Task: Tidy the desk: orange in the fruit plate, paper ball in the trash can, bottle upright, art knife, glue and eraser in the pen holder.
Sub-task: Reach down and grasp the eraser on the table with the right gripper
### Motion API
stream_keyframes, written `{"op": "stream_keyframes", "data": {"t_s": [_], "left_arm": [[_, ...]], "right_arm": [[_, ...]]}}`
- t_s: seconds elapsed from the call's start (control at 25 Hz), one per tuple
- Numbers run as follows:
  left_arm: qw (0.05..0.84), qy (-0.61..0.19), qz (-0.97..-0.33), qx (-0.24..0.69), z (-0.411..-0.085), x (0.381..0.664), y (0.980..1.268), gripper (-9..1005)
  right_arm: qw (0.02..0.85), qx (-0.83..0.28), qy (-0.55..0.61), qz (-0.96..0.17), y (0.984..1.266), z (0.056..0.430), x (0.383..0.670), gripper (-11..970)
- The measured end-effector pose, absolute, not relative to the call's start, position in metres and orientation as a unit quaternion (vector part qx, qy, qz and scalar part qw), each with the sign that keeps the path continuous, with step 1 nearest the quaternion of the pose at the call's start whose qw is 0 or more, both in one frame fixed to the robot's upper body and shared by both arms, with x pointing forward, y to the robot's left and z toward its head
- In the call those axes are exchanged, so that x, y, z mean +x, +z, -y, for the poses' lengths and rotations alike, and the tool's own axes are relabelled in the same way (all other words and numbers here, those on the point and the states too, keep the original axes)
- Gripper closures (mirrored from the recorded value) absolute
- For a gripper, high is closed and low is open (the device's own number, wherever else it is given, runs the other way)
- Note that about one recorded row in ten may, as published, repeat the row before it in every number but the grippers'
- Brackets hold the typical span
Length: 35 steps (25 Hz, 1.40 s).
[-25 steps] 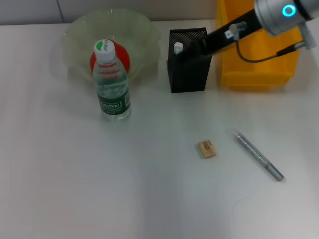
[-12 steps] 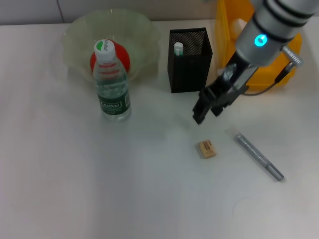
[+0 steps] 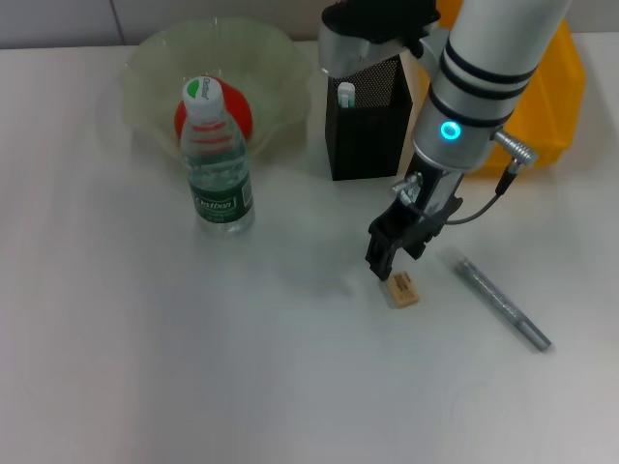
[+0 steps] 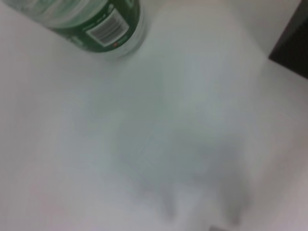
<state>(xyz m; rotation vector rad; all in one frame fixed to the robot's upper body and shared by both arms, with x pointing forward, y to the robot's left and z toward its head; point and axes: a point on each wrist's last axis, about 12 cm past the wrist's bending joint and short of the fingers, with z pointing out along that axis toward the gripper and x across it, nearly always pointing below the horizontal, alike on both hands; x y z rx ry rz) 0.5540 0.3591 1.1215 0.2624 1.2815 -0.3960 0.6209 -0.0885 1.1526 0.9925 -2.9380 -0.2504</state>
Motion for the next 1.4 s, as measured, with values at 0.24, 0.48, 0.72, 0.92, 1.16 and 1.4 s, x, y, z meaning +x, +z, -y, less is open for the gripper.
{"op": "stream_keyframes", "data": {"t_s": [0.24,0.48,0.72,0.92,1.16,1.4], "left_arm": [[0.775,-0.183,-0.591,0.124,-0.356,0.556,1.120,284],[0.775,-0.193,-0.587,0.131,-0.345,0.563,1.121,284],[0.776,-0.192,-0.588,0.128,-0.345,0.563,1.119,284],[0.776,-0.192,-0.587,0.129,-0.345,0.564,1.120,284],[0.775,-0.195,-0.587,0.132,-0.342,0.565,1.120,284],[0.774,-0.201,-0.586,0.132,-0.340,0.564,1.119,284]], "right_arm": [[0.033,0.312,-0.076,0.946,1.143,0.093,0.617,448],[0.048,0.313,-0.060,0.947,1.135,0.100,0.613,448],[0.040,0.317,-0.060,0.946,1.136,0.099,0.614,448],[0.038,0.317,-0.070,0.945,1.135,0.098,0.614,449],[0.036,0.319,-0.096,0.942,1.129,0.099,0.611,449],[0.035,0.318,-0.090,0.943,1.122,0.104,0.610,449]]}}
